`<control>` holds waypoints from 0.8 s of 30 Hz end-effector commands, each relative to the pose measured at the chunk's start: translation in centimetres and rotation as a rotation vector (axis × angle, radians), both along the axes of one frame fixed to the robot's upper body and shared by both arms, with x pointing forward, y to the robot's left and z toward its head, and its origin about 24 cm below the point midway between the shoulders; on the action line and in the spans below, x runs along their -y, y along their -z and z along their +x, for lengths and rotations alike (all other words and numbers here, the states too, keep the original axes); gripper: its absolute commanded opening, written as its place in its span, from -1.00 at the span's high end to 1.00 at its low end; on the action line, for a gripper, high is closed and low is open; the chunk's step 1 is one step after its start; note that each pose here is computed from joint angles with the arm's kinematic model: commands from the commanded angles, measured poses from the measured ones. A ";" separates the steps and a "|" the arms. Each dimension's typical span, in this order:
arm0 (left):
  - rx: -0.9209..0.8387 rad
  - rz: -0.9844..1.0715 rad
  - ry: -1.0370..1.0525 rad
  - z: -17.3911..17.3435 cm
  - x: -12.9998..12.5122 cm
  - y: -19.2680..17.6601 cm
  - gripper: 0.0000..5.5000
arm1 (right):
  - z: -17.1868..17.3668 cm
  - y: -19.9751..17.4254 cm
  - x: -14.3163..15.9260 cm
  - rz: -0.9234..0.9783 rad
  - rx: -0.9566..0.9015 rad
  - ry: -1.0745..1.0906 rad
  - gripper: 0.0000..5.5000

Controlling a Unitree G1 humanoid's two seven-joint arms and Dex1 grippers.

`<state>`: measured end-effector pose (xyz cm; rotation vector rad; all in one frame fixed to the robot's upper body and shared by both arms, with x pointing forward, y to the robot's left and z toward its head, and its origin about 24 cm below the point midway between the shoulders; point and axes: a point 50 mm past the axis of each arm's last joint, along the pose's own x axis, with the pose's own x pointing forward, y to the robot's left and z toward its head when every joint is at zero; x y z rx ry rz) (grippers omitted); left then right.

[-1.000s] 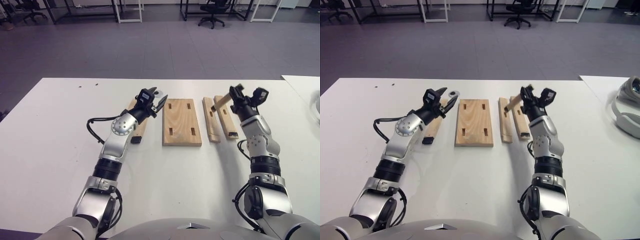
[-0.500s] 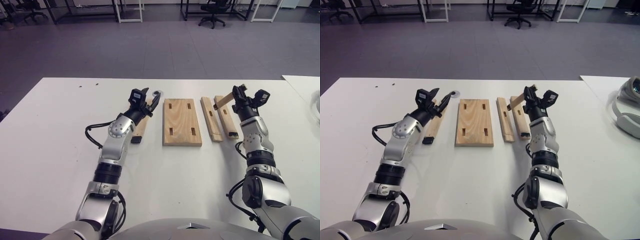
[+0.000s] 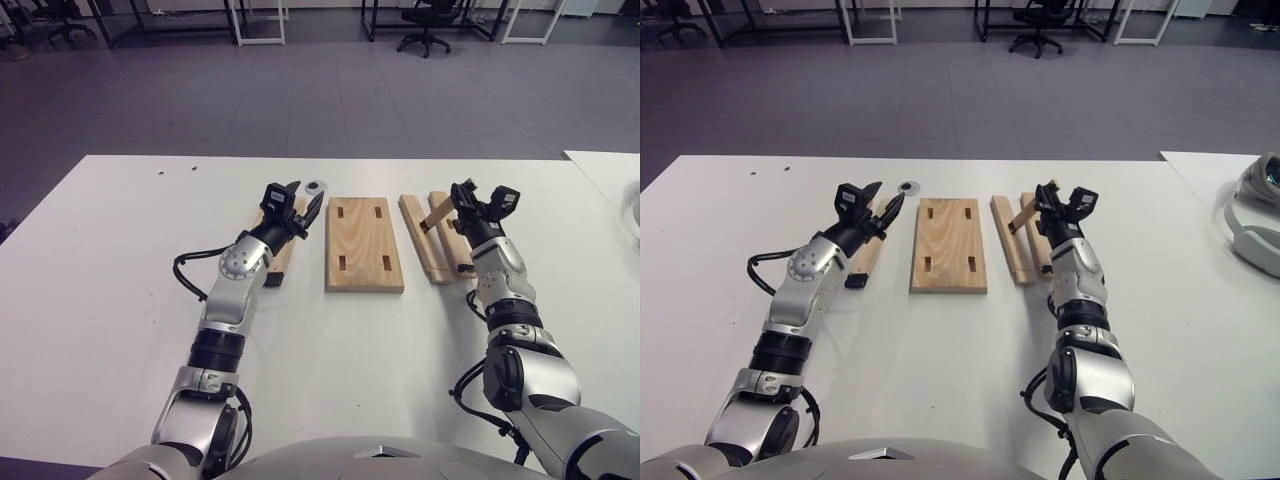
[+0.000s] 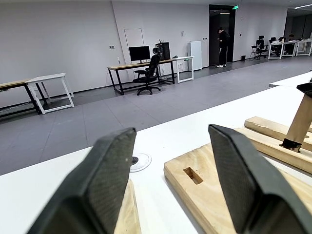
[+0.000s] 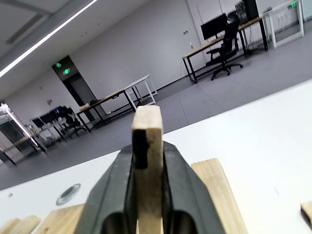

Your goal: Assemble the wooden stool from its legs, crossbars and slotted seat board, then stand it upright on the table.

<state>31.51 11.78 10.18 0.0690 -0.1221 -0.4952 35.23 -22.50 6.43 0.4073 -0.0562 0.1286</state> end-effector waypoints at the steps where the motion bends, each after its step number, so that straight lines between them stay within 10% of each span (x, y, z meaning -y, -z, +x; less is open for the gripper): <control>1: -0.007 0.011 0.005 -0.2 0.0 0.2 0.01 | -1.4 3.2 -1.1 -0.163 -0.125 -0.050 0.85; 14: -0.013 0.037 0.012 -0.3 0.3 0.5 0.01 | -4.7 9.4 -2.0 -0.383 -0.425 -0.173 0.85; 24: -0.003 0.028 0.000 -0.1 0.4 0.4 0.01 | -1.6 2.8 -2.1 -0.433 -0.117 -0.168 0.66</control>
